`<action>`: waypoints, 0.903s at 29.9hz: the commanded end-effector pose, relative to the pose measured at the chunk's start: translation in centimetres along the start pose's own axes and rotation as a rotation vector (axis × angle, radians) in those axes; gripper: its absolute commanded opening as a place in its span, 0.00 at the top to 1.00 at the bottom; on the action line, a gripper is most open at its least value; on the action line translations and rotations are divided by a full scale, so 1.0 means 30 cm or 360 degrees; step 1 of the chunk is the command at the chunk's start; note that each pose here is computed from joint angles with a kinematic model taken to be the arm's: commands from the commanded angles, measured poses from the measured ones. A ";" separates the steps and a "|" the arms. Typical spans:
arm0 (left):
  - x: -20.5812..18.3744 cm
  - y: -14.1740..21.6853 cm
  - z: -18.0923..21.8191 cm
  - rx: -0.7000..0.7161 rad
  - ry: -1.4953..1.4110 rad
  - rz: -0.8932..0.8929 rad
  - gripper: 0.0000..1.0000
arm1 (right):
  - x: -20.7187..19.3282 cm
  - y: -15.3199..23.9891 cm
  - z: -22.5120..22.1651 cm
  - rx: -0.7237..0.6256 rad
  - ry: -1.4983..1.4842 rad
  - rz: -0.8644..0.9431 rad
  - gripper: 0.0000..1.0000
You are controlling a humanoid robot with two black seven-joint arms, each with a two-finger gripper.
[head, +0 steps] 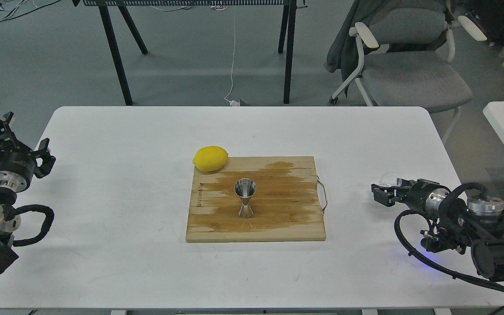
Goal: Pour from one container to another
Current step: 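Move the right gripper down toward the clear glass cup, then close the right gripper around the clear glass cup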
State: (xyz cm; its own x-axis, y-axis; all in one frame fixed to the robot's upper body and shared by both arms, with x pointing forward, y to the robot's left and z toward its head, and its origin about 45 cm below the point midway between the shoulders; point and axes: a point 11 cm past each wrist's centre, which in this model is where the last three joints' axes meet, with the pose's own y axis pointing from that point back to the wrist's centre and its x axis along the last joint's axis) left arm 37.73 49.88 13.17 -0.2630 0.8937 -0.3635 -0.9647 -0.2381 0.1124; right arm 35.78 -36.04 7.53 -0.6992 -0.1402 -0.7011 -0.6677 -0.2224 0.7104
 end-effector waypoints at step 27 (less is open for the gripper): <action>0.005 0.006 -0.010 0.0010 0.0000 0.0006 0.00 | -0.094 0.019 0.067 -0.0064 0.0195 -0.0168 0.74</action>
State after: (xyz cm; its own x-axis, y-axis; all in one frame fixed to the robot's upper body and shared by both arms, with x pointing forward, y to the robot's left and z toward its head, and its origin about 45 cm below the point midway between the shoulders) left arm 37.52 49.81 12.86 -0.2653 0.8929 -0.3637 -0.9640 -0.2380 0.1190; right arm 36.03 -35.02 8.28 -0.6424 -0.1842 -0.7439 -0.7009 -0.2511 0.6675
